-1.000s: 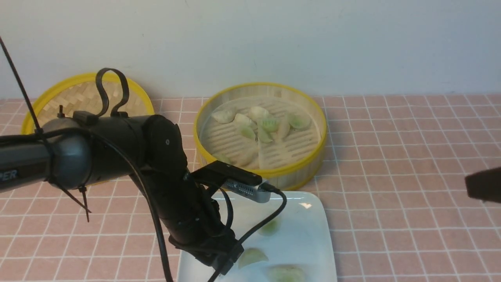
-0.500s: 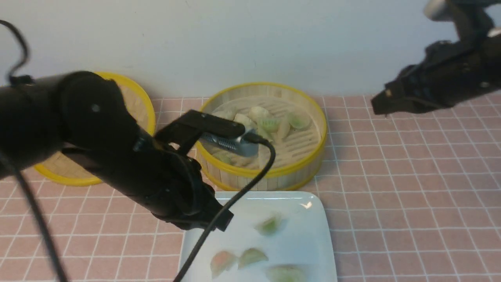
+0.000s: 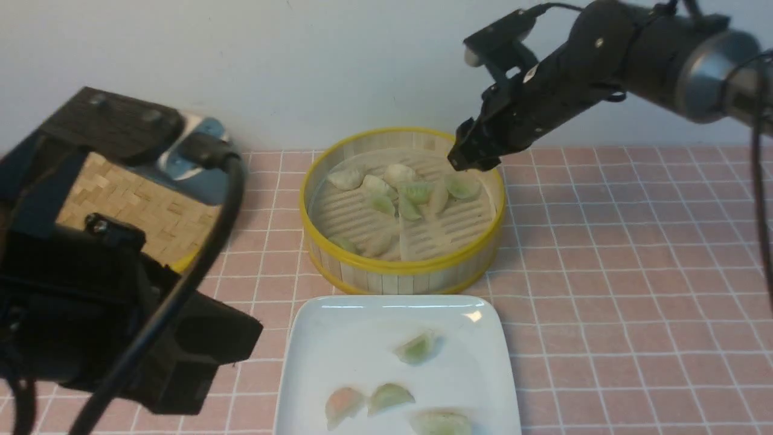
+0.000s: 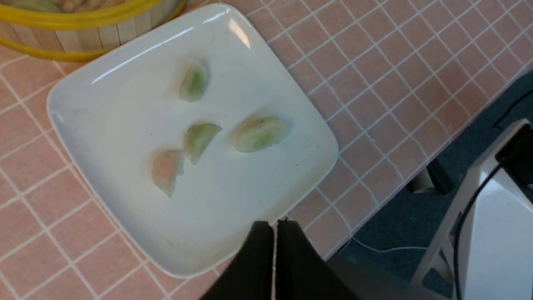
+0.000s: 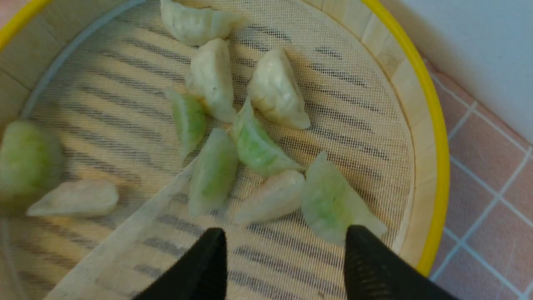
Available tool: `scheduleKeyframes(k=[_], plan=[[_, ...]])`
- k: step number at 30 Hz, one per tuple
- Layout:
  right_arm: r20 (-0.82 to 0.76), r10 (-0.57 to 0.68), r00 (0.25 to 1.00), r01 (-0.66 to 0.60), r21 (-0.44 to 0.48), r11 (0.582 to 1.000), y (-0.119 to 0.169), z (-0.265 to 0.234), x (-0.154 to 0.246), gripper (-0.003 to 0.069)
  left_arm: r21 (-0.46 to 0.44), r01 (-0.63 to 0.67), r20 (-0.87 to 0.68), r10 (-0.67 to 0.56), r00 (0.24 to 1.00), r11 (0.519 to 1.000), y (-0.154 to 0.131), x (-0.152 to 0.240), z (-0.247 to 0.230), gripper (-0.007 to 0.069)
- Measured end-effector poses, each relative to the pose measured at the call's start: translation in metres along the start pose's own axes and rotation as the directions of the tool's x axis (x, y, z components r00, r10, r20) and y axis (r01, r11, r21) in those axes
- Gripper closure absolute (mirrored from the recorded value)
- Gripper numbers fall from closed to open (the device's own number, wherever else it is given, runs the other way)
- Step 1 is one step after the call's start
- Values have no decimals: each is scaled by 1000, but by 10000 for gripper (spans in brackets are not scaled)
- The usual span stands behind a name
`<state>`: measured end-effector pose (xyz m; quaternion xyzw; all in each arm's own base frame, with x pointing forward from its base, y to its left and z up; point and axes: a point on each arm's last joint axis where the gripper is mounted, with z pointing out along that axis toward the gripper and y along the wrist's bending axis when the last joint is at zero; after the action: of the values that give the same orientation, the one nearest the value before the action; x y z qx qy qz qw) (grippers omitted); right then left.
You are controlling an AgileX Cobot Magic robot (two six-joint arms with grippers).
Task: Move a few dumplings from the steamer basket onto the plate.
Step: Use the right arm to grab a dumpling from inside the steamer
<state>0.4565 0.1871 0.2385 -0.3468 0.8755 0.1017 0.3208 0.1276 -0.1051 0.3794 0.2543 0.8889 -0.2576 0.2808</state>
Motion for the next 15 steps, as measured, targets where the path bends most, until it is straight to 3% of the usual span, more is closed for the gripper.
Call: scheduleKeyframes(k=[5,15], plan=[[-26,-40,999,40,18,999,-10,38,3,188,-28,26,24,-25,999,999,-1,6,-11,631],[-99,-151,984,156,48,987,-16,73,18,183,-72,56,-46,-60,997,996,2,13,-12,631]])
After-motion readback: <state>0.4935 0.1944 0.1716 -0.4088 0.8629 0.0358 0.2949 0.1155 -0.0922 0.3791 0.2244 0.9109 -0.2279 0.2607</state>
